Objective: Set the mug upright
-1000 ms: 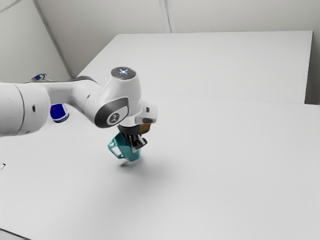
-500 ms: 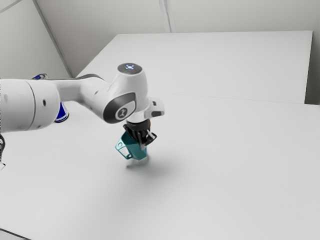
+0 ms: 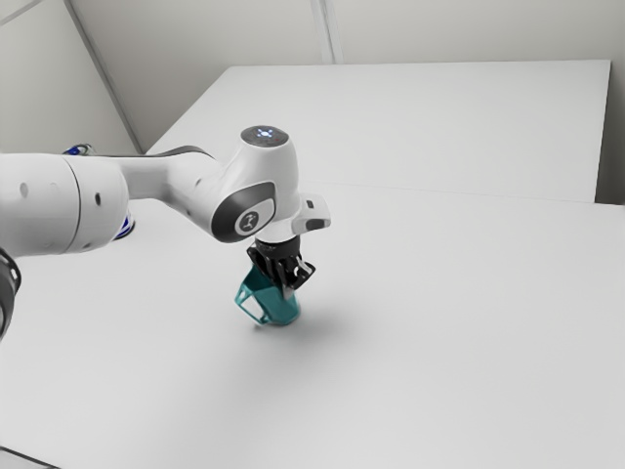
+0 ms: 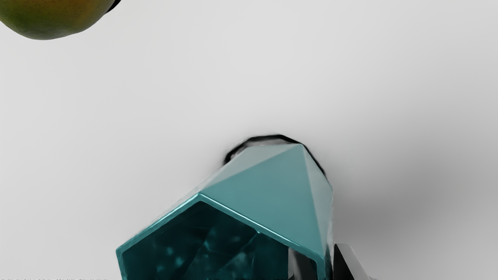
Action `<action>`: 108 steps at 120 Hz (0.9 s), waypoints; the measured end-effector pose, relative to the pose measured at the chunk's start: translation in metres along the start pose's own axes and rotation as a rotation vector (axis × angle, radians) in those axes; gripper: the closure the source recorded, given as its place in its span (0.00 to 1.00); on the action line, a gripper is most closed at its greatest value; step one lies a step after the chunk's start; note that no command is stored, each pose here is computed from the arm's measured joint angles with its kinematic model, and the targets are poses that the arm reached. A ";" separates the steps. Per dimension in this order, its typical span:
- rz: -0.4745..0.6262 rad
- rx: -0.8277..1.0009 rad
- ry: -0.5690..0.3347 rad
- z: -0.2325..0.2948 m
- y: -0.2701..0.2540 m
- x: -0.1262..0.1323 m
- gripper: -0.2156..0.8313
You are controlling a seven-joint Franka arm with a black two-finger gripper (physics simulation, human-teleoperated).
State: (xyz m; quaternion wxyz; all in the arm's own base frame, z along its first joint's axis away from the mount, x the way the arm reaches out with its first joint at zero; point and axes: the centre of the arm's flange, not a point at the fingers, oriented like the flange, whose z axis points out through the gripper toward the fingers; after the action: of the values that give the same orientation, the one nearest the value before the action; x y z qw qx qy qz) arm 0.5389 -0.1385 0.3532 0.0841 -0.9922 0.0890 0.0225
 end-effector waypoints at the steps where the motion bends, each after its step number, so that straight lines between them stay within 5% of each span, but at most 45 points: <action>1: -0.001 0.000 0.000 0.000 0.000 0.000 0.85; 31: -0.031 -0.016 0.013 -0.014 -0.002 -0.003 0.59; 56: -0.061 -0.049 0.049 -0.046 -0.003 -0.011 0.47; 72: -0.062 -0.066 0.112 -0.080 -0.004 0.016 0.35; 84: -0.100 -0.085 0.180 -0.132 -0.041 0.030 0.29; 108: -0.189 -0.126 0.195 -0.193 -0.132 0.006 0.24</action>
State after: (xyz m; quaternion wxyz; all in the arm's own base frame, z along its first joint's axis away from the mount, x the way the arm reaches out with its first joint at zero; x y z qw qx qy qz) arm 0.5742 -0.0447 0.5644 0.0141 -0.9970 0.0013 -0.0766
